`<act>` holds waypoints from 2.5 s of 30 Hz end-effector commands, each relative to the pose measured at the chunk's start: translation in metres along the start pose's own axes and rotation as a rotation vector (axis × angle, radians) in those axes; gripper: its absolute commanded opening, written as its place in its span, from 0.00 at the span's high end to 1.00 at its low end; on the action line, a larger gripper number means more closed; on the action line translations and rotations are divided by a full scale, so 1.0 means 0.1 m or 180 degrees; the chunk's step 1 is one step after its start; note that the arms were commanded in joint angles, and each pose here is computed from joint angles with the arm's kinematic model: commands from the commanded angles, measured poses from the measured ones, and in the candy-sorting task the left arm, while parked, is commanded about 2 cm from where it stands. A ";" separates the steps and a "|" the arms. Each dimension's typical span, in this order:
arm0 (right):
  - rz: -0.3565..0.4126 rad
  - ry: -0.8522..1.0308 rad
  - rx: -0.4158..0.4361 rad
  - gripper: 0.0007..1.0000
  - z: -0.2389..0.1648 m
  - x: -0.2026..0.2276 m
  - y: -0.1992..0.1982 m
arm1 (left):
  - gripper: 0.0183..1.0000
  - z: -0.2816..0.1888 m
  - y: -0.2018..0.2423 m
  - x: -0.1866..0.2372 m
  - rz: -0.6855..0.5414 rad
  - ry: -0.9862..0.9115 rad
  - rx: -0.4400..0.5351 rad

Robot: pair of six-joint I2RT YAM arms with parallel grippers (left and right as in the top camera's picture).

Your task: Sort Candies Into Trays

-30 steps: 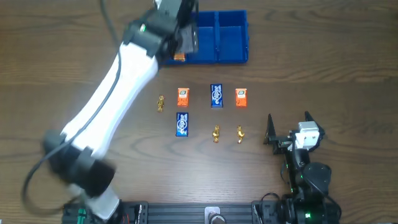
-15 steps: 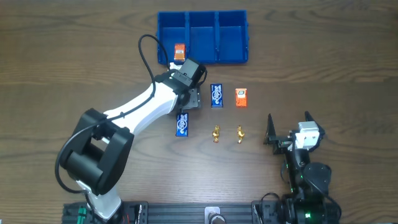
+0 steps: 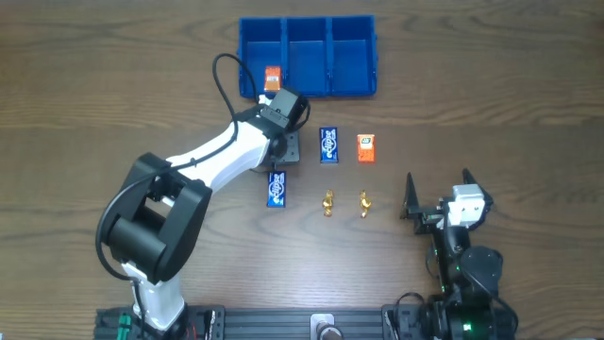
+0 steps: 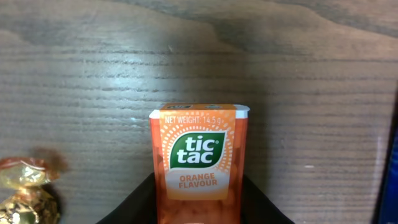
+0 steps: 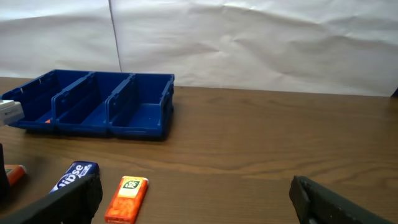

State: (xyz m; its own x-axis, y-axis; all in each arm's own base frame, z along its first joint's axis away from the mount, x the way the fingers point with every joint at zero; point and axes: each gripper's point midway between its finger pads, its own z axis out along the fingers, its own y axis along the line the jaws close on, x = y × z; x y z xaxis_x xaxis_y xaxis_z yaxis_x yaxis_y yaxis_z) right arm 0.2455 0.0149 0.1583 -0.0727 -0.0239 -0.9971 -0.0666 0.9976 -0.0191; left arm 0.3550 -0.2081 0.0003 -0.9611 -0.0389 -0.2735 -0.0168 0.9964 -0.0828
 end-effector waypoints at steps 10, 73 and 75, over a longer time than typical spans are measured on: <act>-0.0047 0.0009 -0.0017 0.00 0.00 0.02 0.01 | 0.69 -2.27 -0.06 -1.94 0.0174 -0.1696 -0.0135; -0.0047 0.0009 -0.0017 0.00 0.00 0.02 0.01 | 0.70 -0.06 -1.85 -0.07 0.0094 0.0178 -0.0016; -0.0047 0.0009 -0.0017 0.00 0.00 0.02 0.01 | 0.70 -0.47 -1.77 -0.41 0.0059 -0.0148 0.0057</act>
State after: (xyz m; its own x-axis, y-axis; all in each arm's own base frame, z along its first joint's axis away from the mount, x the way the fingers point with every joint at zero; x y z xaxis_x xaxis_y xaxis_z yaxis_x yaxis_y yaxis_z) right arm 0.2455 0.0149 0.1582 -0.0731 -0.0239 -0.9970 -0.0666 0.9976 -0.0191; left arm 0.3505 -0.3987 0.0063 -0.9846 0.0114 -0.1745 0.0244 0.9971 -0.0725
